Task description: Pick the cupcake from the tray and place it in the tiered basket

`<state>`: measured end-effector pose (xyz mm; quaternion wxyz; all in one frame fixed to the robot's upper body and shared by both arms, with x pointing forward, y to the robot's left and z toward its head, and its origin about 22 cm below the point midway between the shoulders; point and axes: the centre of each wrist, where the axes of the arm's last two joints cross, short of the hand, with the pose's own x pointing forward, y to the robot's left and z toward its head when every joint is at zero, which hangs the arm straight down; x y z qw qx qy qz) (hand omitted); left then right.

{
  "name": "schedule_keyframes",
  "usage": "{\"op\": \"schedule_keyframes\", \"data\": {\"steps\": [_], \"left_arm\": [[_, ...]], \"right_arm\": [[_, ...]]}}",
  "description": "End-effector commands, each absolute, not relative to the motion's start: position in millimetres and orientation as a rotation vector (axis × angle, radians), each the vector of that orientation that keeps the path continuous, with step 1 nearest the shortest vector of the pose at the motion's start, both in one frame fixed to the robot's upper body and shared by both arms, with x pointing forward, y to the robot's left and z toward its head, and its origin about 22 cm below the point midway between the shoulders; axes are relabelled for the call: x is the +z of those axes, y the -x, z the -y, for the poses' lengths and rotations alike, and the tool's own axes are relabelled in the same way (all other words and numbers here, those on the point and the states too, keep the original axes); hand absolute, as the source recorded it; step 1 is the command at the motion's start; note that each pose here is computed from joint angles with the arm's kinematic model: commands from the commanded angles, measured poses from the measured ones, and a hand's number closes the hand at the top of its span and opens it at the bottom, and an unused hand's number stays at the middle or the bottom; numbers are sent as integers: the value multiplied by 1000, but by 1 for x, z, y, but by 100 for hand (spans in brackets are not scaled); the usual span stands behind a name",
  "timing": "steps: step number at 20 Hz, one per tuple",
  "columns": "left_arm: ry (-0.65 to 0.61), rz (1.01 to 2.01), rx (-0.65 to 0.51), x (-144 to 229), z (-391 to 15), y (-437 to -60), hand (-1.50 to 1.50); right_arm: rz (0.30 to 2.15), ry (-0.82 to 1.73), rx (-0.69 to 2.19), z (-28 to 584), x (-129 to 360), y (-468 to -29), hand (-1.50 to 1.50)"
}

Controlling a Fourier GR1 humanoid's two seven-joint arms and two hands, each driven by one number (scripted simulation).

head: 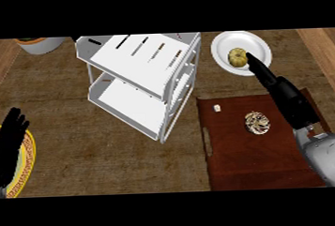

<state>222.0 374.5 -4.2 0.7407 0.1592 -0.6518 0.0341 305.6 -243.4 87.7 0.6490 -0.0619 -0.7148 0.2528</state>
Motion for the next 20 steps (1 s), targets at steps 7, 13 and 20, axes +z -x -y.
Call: {"op": "schedule_keyframes", "data": {"steps": [7, 13, 20], "left_arm": [[-368, 1290, 113, -42, -349, -198, 0], [-328, 1261, 104, -64, -315, -186, 0], [-276, 1302, 23, -62, -265, -201, 0]], "right_arm": [[1396, 1092, -150, 392, 84, -280, 150], [1452, 1287, -901, 365, 59, -257, -150], [1297, 1140, -789, 277, 7, -192, -150]]}}
